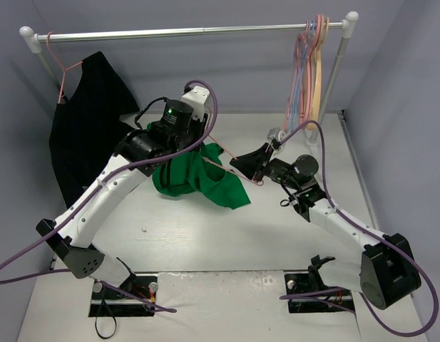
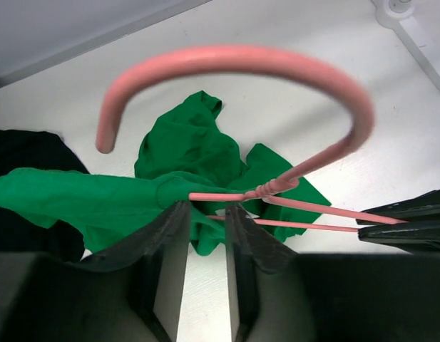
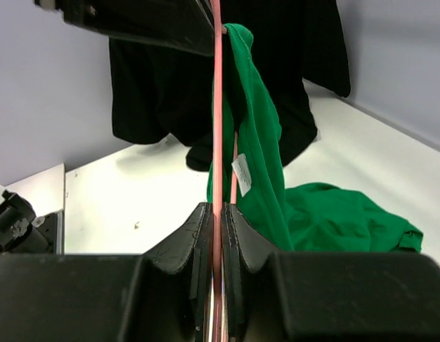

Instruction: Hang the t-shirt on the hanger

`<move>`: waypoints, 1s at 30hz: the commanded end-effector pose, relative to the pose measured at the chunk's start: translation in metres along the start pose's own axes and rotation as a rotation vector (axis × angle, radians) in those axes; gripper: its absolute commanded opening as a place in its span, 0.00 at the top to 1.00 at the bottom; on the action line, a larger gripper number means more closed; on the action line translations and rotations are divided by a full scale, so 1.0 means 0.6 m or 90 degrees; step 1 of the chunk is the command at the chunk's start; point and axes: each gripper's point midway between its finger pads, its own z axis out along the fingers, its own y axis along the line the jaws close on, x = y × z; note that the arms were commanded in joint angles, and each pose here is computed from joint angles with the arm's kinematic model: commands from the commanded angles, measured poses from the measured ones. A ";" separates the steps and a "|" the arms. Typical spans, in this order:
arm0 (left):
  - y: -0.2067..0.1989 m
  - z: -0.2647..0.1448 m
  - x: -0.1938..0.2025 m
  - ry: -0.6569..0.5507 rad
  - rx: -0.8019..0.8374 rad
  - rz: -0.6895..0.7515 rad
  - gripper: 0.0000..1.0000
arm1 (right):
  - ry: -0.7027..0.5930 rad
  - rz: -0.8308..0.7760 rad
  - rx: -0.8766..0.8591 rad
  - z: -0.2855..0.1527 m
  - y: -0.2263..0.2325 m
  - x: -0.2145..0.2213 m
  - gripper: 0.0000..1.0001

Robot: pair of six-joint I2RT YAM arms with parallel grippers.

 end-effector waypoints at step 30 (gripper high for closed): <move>0.208 0.022 0.040 -0.028 0.082 0.014 0.55 | -0.061 -0.076 -0.079 0.026 -0.001 -0.031 1.00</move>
